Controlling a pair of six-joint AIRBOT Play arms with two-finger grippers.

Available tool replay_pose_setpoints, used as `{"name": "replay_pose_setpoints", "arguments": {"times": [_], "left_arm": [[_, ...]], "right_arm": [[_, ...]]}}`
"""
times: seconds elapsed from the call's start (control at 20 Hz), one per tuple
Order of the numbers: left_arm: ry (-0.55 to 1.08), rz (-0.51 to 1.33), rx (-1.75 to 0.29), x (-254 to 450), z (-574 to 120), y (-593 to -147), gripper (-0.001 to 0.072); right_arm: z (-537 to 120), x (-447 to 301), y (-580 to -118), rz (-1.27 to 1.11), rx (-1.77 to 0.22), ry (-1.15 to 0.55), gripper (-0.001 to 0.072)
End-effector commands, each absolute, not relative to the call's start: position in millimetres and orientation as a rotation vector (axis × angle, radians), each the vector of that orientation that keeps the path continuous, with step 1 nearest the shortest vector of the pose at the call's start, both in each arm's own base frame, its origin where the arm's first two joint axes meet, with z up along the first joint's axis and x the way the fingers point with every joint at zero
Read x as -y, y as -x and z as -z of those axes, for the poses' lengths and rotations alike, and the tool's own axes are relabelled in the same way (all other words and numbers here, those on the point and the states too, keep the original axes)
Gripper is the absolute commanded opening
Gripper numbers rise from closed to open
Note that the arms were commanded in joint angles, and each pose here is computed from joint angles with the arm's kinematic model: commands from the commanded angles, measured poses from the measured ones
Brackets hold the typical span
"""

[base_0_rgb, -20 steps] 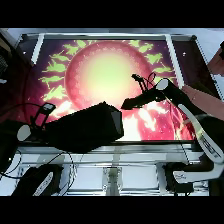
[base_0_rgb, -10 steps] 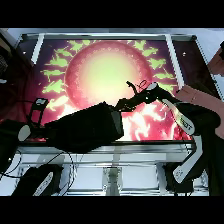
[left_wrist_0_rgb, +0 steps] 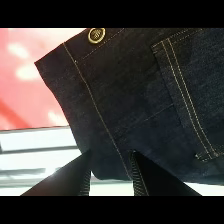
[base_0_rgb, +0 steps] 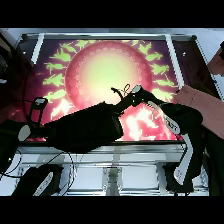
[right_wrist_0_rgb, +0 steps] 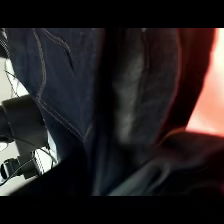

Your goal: Fold the clothes and pants, and hang the long-sleeved shirts on hangers.

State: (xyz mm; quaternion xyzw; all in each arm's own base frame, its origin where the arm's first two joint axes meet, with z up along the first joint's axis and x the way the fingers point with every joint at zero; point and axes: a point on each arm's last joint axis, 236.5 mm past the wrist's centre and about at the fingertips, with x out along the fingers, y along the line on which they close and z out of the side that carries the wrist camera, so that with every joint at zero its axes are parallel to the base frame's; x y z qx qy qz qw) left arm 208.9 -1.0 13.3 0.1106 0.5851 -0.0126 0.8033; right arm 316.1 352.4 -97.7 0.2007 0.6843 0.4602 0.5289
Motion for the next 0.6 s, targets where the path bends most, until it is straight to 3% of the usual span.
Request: {"name": "replay_pose_setpoints", "arguments": {"times": [0.0,0.05,0.1,0.15,0.35,0.55], "left_arm": [[-0.237,0.026,-1.251,1,-14,-209,0.0289],[-0.237,0.026,-1.250,1,-14,-209,0.0289],[-0.237,0.027,-1.249,1,-14,-210,0.0289],[-0.237,0.027,-1.247,1,-14,-210,0.0289],[-0.242,0.023,-1.246,0,-14,-211,0.0288],[-0.256,0.011,-1.243,-4,-15,-211,0.0288]], "right_arm": [[109,-374,-306,-1.079,-1.636,-0.443,0.0353],[110,-378,-306,-1.068,-1.634,-0.443,0.0265],[111,-380,-306,-1.065,-1.627,-0.441,0.0111],[110,-382,-309,-1.059,-1.618,-0.451,0.0016],[80,-371,-341,-1.053,-1.549,-0.465,0.0014],[21,-288,-407,-0.840,-1.411,-0.356,0.0014]]}}
